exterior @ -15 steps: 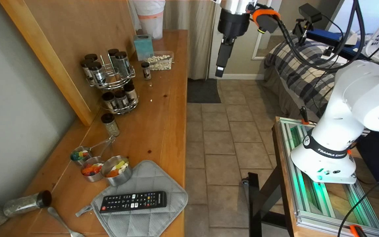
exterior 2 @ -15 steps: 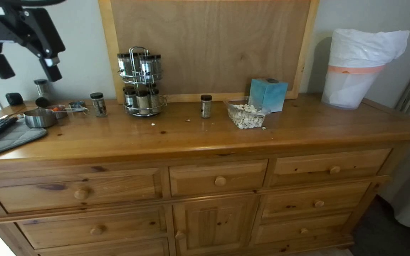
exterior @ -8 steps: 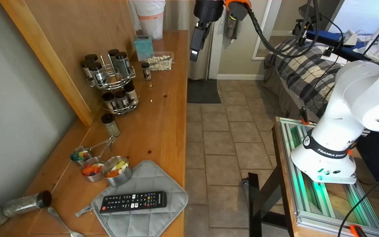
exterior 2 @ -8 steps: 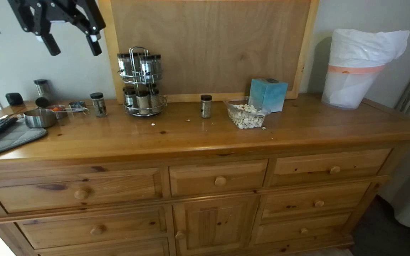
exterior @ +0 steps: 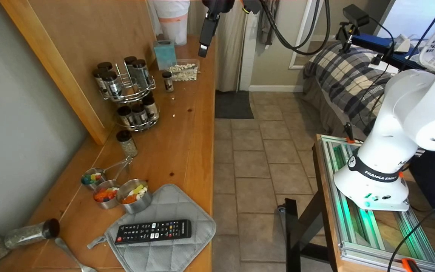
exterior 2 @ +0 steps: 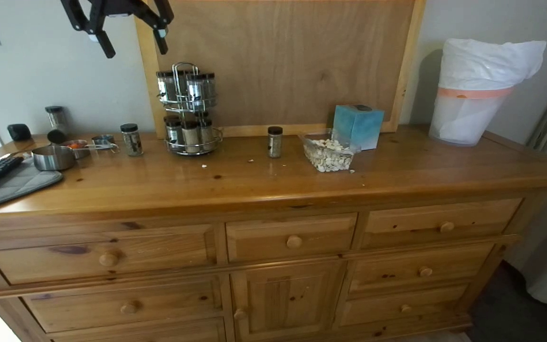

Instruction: Put one glass jar from the silver stand on the counter.

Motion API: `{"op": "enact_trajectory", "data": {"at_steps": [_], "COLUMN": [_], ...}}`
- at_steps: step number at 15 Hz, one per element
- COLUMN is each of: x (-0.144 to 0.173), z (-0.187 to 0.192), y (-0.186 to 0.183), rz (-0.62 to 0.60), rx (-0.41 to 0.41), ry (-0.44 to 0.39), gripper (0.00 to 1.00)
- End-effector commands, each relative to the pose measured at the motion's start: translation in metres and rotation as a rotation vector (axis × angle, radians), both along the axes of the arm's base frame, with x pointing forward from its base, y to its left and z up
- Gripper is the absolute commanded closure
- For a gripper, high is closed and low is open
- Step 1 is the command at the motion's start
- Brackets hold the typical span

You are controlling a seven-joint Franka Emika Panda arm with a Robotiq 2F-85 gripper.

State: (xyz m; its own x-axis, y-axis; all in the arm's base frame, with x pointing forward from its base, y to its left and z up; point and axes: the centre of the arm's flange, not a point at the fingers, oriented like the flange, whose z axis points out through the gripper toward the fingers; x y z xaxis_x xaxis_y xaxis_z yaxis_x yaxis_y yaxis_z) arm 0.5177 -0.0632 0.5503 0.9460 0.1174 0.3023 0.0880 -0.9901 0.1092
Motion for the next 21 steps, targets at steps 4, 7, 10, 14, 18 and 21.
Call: {"op": "enact_trajectory", "data": {"at_steps": [4,7,10,14,18,21], "x": [-0.001,-0.001,0.000,0.029,0.062,0.090], "z": [0.001,0.001,0.001,-0.005,-0.020,-0.033], "y": [0.000,0.000,-0.001,-0.001,-0.003,-0.008], "rz": [0.000,0.000,0.034,0.140,0.261,0.297], "rx": [0.000,0.000,0.015,-0.014,-0.007,0.027], "ry": [-0.001,-0.001,-0.002,-0.060,-0.113,-0.136], "gripper": [0.00,0.00,0.00,0.00,0.00,0.00]}}
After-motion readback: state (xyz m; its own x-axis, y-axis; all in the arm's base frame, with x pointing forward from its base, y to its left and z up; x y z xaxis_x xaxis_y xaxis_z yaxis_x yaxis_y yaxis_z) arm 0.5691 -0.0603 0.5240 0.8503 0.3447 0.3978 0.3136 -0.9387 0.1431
